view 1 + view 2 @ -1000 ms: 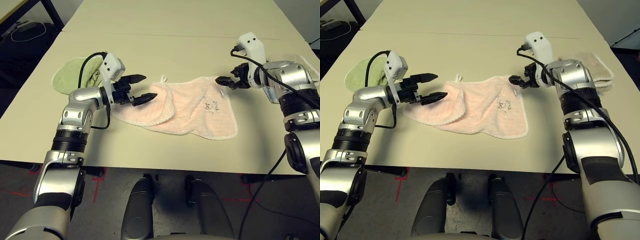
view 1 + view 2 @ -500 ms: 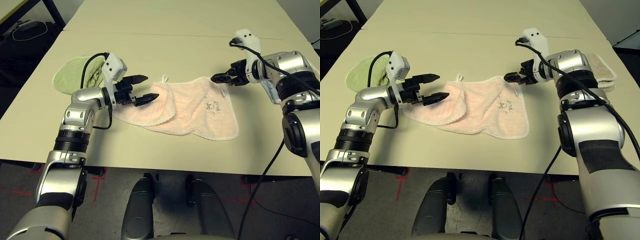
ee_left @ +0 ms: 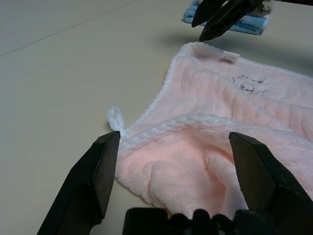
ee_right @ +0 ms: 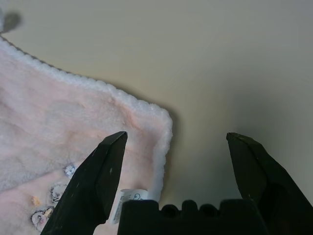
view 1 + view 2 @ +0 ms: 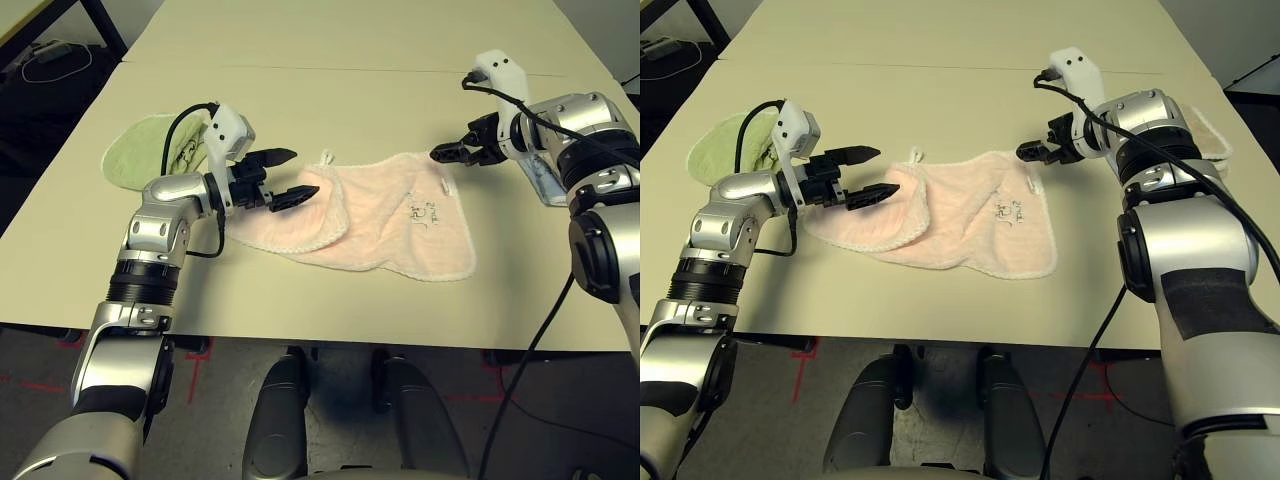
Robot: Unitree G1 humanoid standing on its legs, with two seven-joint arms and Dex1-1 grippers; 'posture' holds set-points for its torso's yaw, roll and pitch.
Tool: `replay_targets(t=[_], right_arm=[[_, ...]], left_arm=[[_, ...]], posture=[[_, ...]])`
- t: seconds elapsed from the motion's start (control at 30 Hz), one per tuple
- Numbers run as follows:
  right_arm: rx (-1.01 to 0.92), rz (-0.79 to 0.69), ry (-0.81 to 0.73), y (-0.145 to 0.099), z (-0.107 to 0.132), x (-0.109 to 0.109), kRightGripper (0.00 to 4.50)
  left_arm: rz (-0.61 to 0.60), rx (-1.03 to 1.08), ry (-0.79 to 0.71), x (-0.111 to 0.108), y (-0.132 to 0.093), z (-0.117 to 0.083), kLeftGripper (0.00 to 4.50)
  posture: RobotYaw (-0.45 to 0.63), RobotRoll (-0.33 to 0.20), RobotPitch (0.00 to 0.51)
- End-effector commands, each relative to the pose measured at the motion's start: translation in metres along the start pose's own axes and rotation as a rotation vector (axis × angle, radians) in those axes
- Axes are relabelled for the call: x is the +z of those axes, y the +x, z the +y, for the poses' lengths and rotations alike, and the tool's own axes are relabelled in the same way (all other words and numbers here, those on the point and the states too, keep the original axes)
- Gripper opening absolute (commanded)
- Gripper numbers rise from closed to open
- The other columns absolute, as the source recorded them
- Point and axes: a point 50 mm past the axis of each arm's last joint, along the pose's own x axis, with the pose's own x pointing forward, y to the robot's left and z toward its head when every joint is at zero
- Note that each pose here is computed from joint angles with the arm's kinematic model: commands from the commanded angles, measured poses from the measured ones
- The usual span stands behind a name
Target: Fold the towel and set it aside.
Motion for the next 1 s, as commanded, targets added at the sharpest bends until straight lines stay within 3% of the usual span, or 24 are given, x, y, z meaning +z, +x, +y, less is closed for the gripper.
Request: replay_targets(t=[0.03, 0.1, 0.4, 0.67, 1.0], right_arm=[[0.002, 0.026, 0.027, 0.0, -0.001, -0.005, 4.12], [0.01, 0.032, 0.029, 0.001, 0.0, -0.006, 3.55], [0.047, 0.058, 0.05, 0.009, 0.006, -0.013, 0.08], [0.052, 0.051, 0.061, 0.008, 0.006, -0.013, 0.03], [0.066, -0.071, 0.068, -0.006, 0.004, 0.012, 0.03]], left_arm=[[0.008, -0.01, 0.002, -0.001, 0.0, -0.004, 4.5], [0.008, -0.011, 0.002, -0.001, 0.0, -0.004, 4.5], [0.009, -0.019, 0.003, 0.0, 0.001, -0.004, 4.5], [0.014, -0.025, 0.003, 0.001, 0.001, -0.004, 4.5], [0.015, -0.026, 0.002, 0.002, 0.001, -0.003, 4.5]], posture=[[0.09, 0.0, 0.252], [0.09, 0.0, 0.253], [0.09, 0.0, 0.258], [0.09, 0.0, 0.26], [0.07, 0.0, 0.259]])
